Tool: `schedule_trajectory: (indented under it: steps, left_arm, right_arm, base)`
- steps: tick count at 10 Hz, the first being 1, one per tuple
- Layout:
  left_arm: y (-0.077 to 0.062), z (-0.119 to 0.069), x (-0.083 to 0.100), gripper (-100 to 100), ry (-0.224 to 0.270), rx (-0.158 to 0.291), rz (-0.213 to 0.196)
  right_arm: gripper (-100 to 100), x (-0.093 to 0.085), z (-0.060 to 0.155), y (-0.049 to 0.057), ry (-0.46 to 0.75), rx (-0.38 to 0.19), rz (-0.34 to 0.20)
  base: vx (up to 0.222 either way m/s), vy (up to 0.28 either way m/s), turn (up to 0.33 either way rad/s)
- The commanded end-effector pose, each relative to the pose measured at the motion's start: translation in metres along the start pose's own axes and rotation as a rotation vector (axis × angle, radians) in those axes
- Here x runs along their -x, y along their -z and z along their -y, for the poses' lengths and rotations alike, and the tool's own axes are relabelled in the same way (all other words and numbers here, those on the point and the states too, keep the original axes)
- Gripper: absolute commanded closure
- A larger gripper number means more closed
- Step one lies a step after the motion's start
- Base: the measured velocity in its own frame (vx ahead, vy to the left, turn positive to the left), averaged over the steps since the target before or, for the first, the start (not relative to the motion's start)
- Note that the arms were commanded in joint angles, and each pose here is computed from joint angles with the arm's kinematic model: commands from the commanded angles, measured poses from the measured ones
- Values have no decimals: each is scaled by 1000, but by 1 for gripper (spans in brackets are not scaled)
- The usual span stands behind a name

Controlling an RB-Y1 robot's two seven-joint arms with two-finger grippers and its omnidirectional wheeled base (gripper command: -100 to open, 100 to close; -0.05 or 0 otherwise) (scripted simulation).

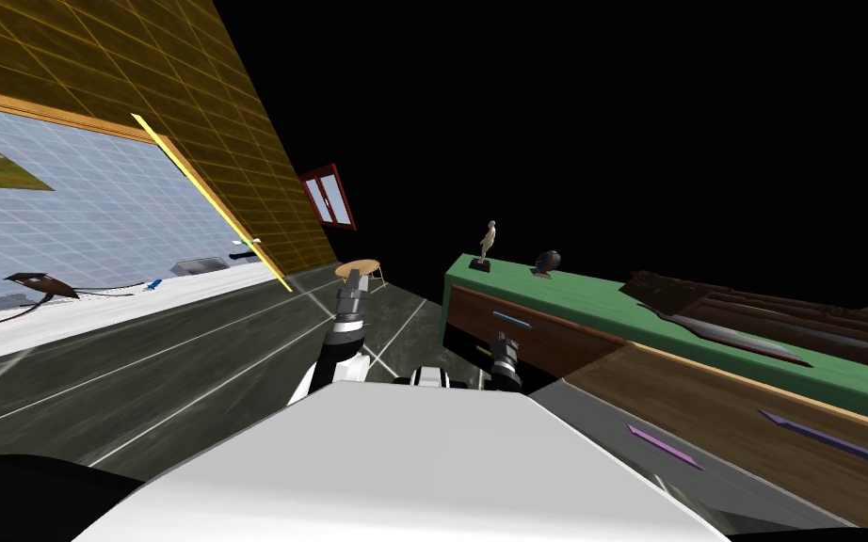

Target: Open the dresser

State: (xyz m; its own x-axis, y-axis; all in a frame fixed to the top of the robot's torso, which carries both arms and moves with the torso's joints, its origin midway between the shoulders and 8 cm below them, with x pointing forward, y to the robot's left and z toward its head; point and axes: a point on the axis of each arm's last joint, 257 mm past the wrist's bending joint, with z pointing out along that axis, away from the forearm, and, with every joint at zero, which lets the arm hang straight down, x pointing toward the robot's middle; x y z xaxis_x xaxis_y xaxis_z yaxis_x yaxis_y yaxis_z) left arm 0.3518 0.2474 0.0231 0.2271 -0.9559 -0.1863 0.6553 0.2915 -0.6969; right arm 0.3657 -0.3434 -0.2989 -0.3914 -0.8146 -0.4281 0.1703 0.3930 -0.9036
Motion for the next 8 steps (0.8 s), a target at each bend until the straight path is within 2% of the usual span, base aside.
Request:
schedule_trajectory:
  steps: [1,4,5,8]
  left_arm:
    - [0,0,0,0,0,0,0]
    - [0,0,0,0,0,0,0]
    - [0,0,0,0,0,0,0]
    - [0,0,0,0,0,0,0]
  right_arm:
    - [100,26,-2,-3,-17,-2,5]
    - [100,27,-4,-1,7,-1,-1]
    - [-100,23,0,-5,38,-6,12]
    - [-100,21,0,-9,33,-8,7]
  base:
    - [-77,-43,61]
    - [-56,-47,12]
    - [41,-18,15]
    - [134,-66,20]
